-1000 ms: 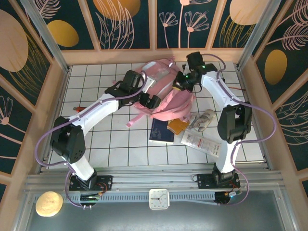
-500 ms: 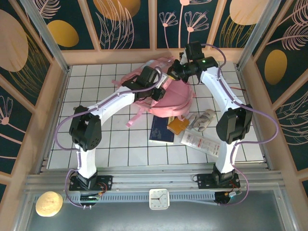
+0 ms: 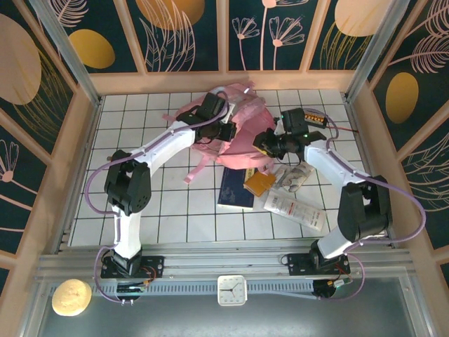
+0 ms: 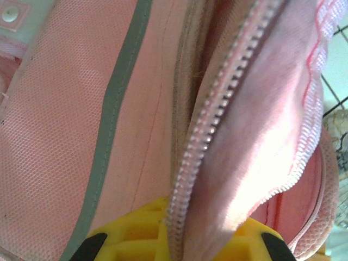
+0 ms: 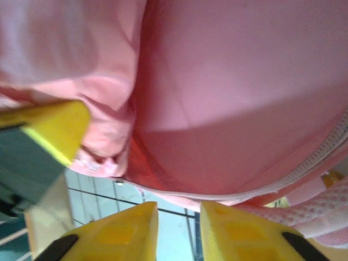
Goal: Pack the student bag
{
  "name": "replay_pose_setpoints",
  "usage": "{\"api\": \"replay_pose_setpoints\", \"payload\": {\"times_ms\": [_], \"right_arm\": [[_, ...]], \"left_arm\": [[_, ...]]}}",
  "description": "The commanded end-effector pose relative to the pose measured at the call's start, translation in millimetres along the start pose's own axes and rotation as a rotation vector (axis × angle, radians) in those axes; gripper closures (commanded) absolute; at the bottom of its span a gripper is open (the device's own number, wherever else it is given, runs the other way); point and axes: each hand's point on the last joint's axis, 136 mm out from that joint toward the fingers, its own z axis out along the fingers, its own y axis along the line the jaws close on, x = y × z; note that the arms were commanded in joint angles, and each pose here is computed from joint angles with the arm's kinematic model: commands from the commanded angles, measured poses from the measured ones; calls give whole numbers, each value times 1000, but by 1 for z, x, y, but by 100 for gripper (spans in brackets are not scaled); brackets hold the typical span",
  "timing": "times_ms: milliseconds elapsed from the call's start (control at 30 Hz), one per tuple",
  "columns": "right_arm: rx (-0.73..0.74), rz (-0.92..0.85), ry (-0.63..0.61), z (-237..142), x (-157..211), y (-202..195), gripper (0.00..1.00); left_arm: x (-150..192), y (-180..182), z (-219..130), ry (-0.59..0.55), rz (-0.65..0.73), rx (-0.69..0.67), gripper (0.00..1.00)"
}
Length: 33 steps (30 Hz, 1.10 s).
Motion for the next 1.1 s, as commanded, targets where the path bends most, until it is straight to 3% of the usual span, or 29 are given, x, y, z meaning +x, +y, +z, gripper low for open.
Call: {"api": "replay_pose_setpoints", "payload": {"times_ms": [0, 133, 300, 567, 633, 733, 833, 933, 1067], "right_arm": [[-53, -84, -29, 25, -5, -5, 82], [6, -109, -6, 54, 10, -48, 90], [51, -118, 3, 74, 25, -86, 92], [45, -153, -1, 79, 14, -86, 92], [13, -172, -7, 75, 8, -75, 87], [-101, -242, -35, 57, -4, -29, 68], [-170, -325, -58, 29, -10, 18, 51], [-162, -346, -21, 14, 3, 35, 46], [-44, -306, 105, 7, 51, 17, 44]], "left_arm": [[-50, -12, -36, -167, -112, 87, 100], [-75, -2, -58, -235, -190, 111, 100], [-101, 40, -95, -342, -307, 116, 100], [-117, 87, -144, -422, -285, -23, 100], [-122, 86, -151, -437, -249, -22, 100], [-117, 75, -139, -401, -229, 55, 100], [-103, 81, -127, -395, -244, 49, 100], [-89, 91, -113, -374, -240, 23, 100], [-76, 95, -99, -319, -221, 12, 100]]}}
